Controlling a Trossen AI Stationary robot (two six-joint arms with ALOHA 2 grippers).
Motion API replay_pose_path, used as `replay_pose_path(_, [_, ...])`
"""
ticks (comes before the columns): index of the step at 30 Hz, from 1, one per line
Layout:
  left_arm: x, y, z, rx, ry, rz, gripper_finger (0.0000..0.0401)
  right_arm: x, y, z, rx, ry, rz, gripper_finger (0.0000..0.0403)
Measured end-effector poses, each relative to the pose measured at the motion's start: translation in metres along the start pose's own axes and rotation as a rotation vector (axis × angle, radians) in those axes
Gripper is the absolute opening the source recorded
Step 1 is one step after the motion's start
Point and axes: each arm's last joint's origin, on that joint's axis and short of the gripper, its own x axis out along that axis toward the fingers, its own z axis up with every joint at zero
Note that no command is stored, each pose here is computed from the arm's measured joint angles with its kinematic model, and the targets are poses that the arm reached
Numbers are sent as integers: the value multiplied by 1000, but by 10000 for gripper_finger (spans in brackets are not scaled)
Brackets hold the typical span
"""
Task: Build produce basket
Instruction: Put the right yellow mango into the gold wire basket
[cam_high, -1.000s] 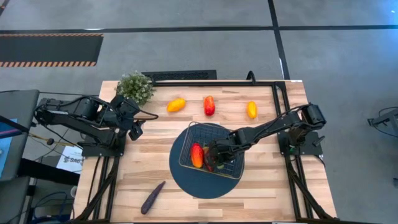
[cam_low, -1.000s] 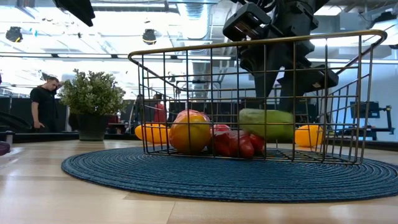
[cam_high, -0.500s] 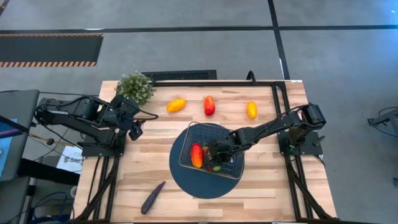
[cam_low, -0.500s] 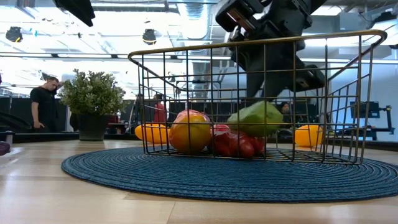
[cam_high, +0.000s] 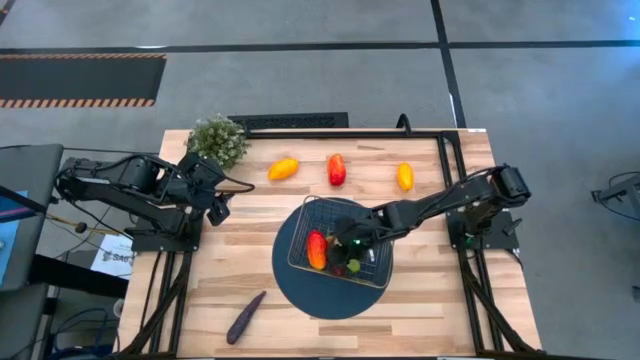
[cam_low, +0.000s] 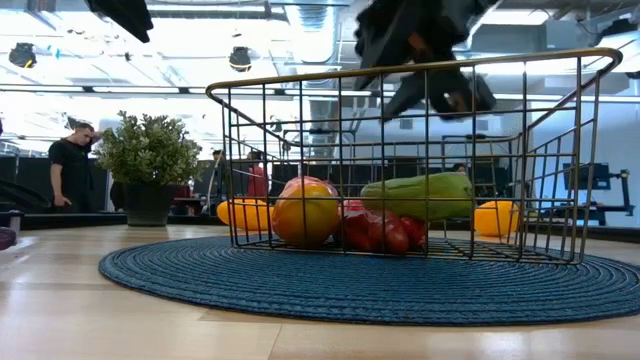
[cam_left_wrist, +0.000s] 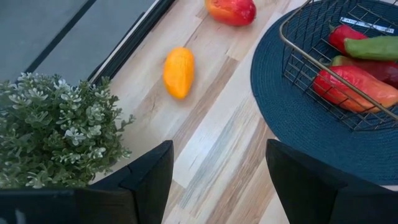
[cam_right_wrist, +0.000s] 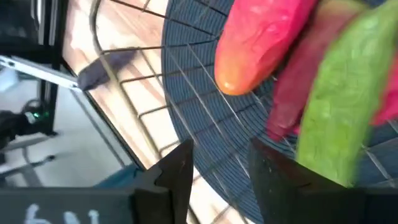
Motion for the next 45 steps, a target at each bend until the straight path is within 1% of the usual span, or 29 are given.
replay_pose_path(3, [0, 0, 1, -3, -5, -3, 240, -11, 18, 5, -69, -48, 63, 172])
replay_pose_path(9, [2, -4, 5, -21, -32, -7, 240, -33, 45, 21, -191, -156, 129, 163])
replay_pose_path(14, [7, -10, 8, -17, -30, 8, 240, -52, 53, 39, -254, -212, 116, 150])
replay_pose_path(17, [11, -14, 9, 10, -15, 12, 240, -62, 48, 49, -248, -200, 36, 143])
replay_pose_path(21, [14, -17, 10, 43, 2, 11, 240, -74, 34, 61, -198, -155, -101, 137])
replay_pose_path(28, [14, -17, 10, 59, 5, 12, 240, -100, 7, 78, -157, -53, -338, 142])
replay_pose_path(31, [14, -17, 10, 63, 5, 13, 240, -110, -10, 84, -115, -12, -464, 145])
replay_pose_path(34, [14, -17, 10, 67, 4, 14, 240, -122, -29, 88, -80, 45, -613, 149])
replay_pose_path(36, [14, -17, 10, 60, 3, 15, 240, -125, -41, 91, -74, 86, -685, 152])
replay_pose_path(38, [14, -17, 10, 43, 2, 15, 240, -125, -53, 96, -63, 131, -730, 155])
replay_pose_path(42, [14, -17, 11, 1, -5, 24, 240, -133, -71, 105, -57, 141, -823, 165])
replay_pose_path(45, [14, -17, 11, -36, -13, 33, 240, -138, -84, 112, -63, 136, -902, 182])
